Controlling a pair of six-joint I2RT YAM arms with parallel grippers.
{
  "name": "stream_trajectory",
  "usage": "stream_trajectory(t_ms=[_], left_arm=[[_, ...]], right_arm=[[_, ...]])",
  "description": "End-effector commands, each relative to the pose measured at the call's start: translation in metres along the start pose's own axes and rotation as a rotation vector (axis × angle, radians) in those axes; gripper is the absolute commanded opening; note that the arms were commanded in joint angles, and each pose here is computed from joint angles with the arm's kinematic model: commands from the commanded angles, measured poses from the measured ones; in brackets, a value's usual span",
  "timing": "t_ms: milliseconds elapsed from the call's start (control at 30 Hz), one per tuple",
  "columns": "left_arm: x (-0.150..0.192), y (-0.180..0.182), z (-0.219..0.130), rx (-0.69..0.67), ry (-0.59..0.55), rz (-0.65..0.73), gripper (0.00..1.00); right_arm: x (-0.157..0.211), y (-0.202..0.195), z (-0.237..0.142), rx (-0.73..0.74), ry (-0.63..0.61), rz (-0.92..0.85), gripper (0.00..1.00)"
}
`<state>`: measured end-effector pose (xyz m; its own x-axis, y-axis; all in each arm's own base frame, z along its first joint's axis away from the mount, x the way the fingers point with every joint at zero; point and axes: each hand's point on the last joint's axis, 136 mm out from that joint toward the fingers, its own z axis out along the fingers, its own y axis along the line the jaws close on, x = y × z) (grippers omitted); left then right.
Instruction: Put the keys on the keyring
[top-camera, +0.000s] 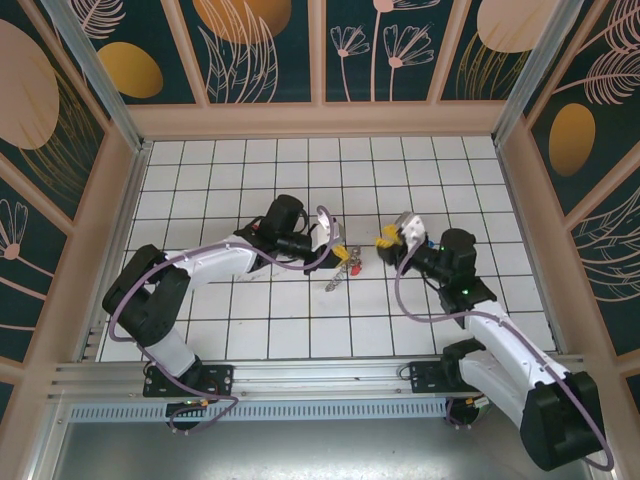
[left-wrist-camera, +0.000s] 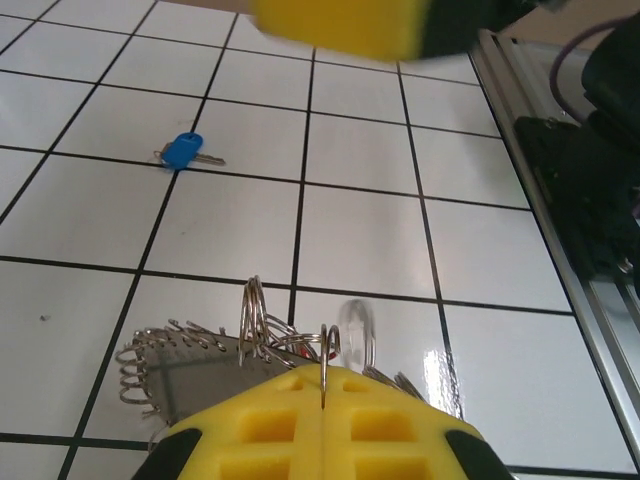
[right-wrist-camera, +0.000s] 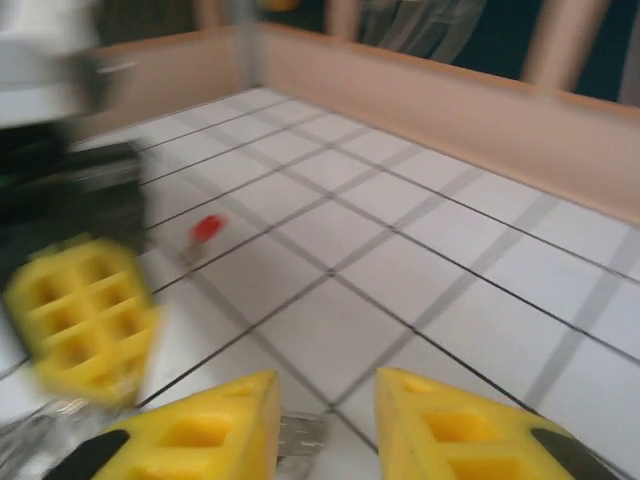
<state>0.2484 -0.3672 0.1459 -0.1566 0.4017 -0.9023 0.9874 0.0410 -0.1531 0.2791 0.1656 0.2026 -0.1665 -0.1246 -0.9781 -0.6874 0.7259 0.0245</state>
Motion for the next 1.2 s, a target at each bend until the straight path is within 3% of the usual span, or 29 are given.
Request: stream_trajectory(t_ms=[0, 100, 200, 467, 633, 800, 1167], left_arm=[[-0.025, -0.003, -0.002, 0.001, -0.087, 0.010, 0.00], [-0.026, -0.005, 0.001, 0.014, -0.091, 0.014, 0.00], [-0.025, -0.009, 0.006, 0.069, -0.081, -0.012, 0.00], [-0.014, -0.014, 0.028, 0.134, -0.037, -0.054, 0.00], [-0.014, -0.010, 0.033, 0.121, -0.033, -0.074, 0.00], [-0.015, -0.006, 0.034, 0.092, -0.036, -0.095, 0.00], [-0.032, 0.005, 0.026, -0.003, -0.112, -0.155, 0.00]], right_arm=[[-0.002, -0.078, -0.013, 0.390, 0.014, 0.386, 0.25], [0.035, -0.120, -0.022, 0.545, 0.168, 0.621, 0.16], [0.072, -0.146, -0.027, 0.608, 0.315, 0.793, 0.12], [0.125, -0.170, -0.011, 0.574, 0.559, 0.943, 0.18], [0.147, -0.165, 0.014, 0.574, 0.727, 0.886, 0.20], [0.158, -0.171, 0.021, 0.689, 0.827, 0.789, 0.22], [0.171, -0.164, 0.019, 0.758, 0.906, 0.728, 0.24]])
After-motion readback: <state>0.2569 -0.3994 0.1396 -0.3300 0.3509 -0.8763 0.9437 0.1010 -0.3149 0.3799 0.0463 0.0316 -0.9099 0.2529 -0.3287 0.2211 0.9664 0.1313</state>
